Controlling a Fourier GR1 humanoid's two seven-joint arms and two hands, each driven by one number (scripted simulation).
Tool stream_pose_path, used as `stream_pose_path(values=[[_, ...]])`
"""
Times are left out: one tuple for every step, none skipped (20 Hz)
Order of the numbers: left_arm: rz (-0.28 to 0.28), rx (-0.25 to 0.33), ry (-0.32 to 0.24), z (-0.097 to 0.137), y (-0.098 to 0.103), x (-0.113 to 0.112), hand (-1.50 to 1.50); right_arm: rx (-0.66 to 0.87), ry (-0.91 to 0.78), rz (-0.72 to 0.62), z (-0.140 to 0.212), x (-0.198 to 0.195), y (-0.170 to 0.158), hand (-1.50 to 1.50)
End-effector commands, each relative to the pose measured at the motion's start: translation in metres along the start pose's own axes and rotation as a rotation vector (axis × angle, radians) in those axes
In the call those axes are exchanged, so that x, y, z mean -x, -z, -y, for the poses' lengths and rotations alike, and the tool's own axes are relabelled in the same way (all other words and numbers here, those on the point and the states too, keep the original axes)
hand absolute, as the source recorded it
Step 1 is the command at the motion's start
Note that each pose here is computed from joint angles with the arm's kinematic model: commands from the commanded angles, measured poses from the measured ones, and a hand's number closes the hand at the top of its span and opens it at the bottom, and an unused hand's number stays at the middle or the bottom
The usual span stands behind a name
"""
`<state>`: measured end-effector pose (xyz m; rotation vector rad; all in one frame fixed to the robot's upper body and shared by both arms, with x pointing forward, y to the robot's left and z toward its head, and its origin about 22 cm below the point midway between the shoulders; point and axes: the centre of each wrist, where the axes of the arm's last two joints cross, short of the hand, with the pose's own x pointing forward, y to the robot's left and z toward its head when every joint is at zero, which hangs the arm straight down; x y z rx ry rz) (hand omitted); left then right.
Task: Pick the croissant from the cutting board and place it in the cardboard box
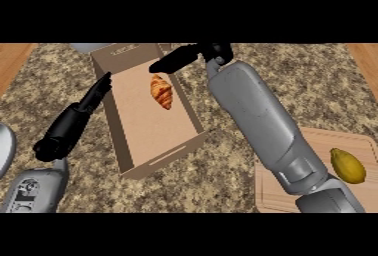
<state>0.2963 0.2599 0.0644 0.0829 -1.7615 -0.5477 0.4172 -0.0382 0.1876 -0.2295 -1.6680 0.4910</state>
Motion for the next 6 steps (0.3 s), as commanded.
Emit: stream_pose_path(values=[[-0.010,0.001,-0.004,-0.017,-0.002,-0.001,0.00,0.174,0.244,-0.033,0.021,0.023,0.000,-1.50],[-0.015,-0.003,-0.006,-0.009,0.002,-0.005,0.00,0.173,0.271,-0.047,0.025,0.025,0.003,-1.50],[-0.012,-0.002,-0.001,0.001,-0.004,-0.014,0.00,0.180,0.270,-0.045,0.034,0.037,0.000,-1.50],[-0.008,0.015,0.007,0.001,0.002,0.001,0.00,0.212,0.269,-0.049,0.017,0.038,0.004,-1.50],[-0.008,-0.014,0.004,-0.001,0.004,-0.005,0.00,0.217,0.285,-0.031,0.019,0.044,-0.002,-1.50],[-0.011,0.006,-0.012,0.001,0.000,-0.006,0.00,0.237,0.285,-0.041,0.023,0.065,0.002,-1.50]])
